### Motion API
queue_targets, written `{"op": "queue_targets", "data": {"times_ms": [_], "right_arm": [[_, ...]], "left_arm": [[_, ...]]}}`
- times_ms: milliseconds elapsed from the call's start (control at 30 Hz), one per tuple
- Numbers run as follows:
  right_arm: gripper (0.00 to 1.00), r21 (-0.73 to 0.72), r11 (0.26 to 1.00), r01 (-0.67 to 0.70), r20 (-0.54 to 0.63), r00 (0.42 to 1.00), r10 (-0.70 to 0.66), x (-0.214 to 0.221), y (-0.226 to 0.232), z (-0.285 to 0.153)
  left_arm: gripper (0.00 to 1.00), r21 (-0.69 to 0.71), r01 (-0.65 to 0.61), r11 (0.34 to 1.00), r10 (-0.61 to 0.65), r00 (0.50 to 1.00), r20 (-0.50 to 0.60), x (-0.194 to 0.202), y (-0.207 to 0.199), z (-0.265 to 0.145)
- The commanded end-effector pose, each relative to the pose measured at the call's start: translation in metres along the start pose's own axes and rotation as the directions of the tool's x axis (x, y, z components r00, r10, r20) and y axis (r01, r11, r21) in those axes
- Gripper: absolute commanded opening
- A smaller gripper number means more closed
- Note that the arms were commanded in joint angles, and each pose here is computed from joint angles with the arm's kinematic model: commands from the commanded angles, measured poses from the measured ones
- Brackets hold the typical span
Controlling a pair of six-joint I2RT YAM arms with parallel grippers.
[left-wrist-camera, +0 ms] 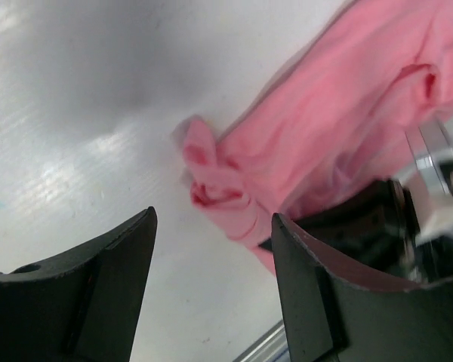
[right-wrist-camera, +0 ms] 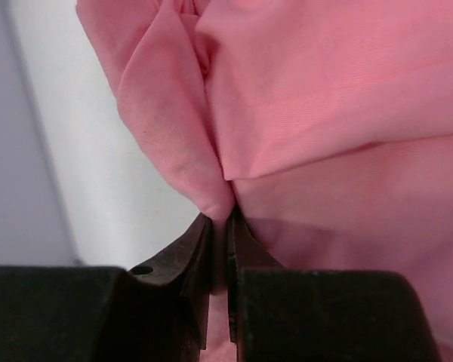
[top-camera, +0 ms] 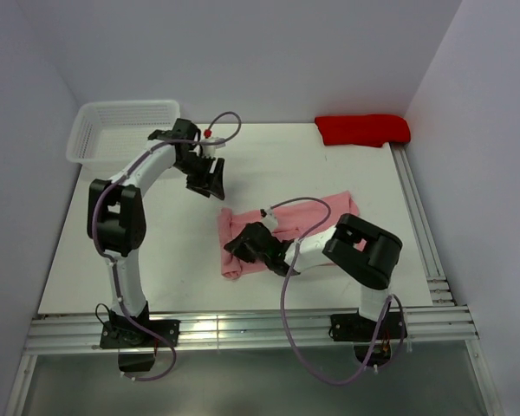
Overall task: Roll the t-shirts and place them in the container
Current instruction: Roll the tshirt
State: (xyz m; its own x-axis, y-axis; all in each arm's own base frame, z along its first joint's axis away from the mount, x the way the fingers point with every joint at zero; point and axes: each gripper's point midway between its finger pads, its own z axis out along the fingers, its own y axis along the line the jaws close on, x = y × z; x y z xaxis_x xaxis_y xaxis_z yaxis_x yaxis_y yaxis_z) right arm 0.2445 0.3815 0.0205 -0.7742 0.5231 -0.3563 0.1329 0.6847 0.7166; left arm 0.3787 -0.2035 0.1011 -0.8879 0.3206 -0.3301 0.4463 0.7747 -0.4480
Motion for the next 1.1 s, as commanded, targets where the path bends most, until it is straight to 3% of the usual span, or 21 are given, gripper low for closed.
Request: {"op": "queue_targets", "data": {"times_ms": [0, 33, 267, 567, 667, 767, 800, 867, 900, 933, 1000, 1067], "right_arm": [[0.05, -0.209, 0.961, -0.181, -0.031, 0.984, 0.178, -0.012, 0.025, -0.005], [0.05, -0.274, 0.939, -0.210, -0.039, 0.978, 0.207, -0.017, 0.037, -0.008], [0.04, -0.345, 0.870, -0.351, -0.098, 0.936, 0.339, -0.017, 0.028, -0.003], [0.03, -0.352, 0.860, -0.371, -0.112, 0.928, 0.354, -0.015, 0.027, -0.002], [0.03, -0.339, 0.870, -0.358, -0.107, 0.933, 0.343, -0.015, 0.025, -0.002], [0.04, -0.325, 0.880, -0.347, -0.103, 0.938, 0.332, -0.014, 0.024, -0.001], [0.05, -0.319, 0.883, -0.345, -0.102, 0.938, 0.330, -0.014, 0.023, -0.002], [0.12, -0.293, 0.898, -0.328, -0.096, 0.945, 0.314, -0.013, 0.019, -0.002], [0.15, -0.262, 0.911, -0.319, -0.092, 0.948, 0.305, -0.011, 0.013, 0.000], [0.26, -0.257, 0.919, -0.301, -0.087, 0.954, 0.288, -0.012, 0.015, -0.002], [0.37, -0.199, 0.943, -0.267, -0.074, 0.964, 0.257, -0.011, 0.007, 0.000], [0.47, -0.179, 0.959, -0.219, -0.056, 0.976, 0.212, -0.014, 0.011, -0.004]], "left_arm": [[0.68, 0.127, -0.062, 0.990, 0.053, 0.996, 0.069, 0.007, -0.018, -0.025], [0.68, 0.126, -0.069, 0.990, 0.059, 0.995, 0.081, 0.007, -0.013, -0.024], [0.68, 0.243, -0.017, 0.970, 0.009, 0.999, 0.034, 0.044, -0.007, 0.016], [0.64, 0.197, 0.086, 0.977, -0.090, 0.996, 0.011, 0.049, 0.016, 0.060], [0.58, 0.156, 0.103, 0.982, -0.103, 0.995, -0.007, 0.049, 0.016, 0.070], [0.47, 0.141, 0.101, 0.985, -0.101, 0.995, -0.006, 0.045, 0.011, 0.072], [0.37, 0.124, 0.096, 0.988, -0.095, 0.995, -0.009, 0.045, 0.010, 0.073], [0.28, 0.102, 0.094, 0.990, -0.093, 0.995, -0.021, 0.046, 0.009, 0.073], [0.16, 0.081, 0.085, 0.993, -0.084, 0.996, -0.022, 0.046, 0.009, 0.072], [0.12, 0.068, 0.084, 0.994, -0.083, 0.996, -0.028, 0.047, 0.010, 0.071], [0.01, 0.033, 0.075, 0.997, -0.074, 0.997, -0.026, 0.047, 0.010, 0.068], [0.00, -0.019, 0.070, 0.997, -0.070, 0.997, -0.029, 0.047, 0.015, 0.066]]}}
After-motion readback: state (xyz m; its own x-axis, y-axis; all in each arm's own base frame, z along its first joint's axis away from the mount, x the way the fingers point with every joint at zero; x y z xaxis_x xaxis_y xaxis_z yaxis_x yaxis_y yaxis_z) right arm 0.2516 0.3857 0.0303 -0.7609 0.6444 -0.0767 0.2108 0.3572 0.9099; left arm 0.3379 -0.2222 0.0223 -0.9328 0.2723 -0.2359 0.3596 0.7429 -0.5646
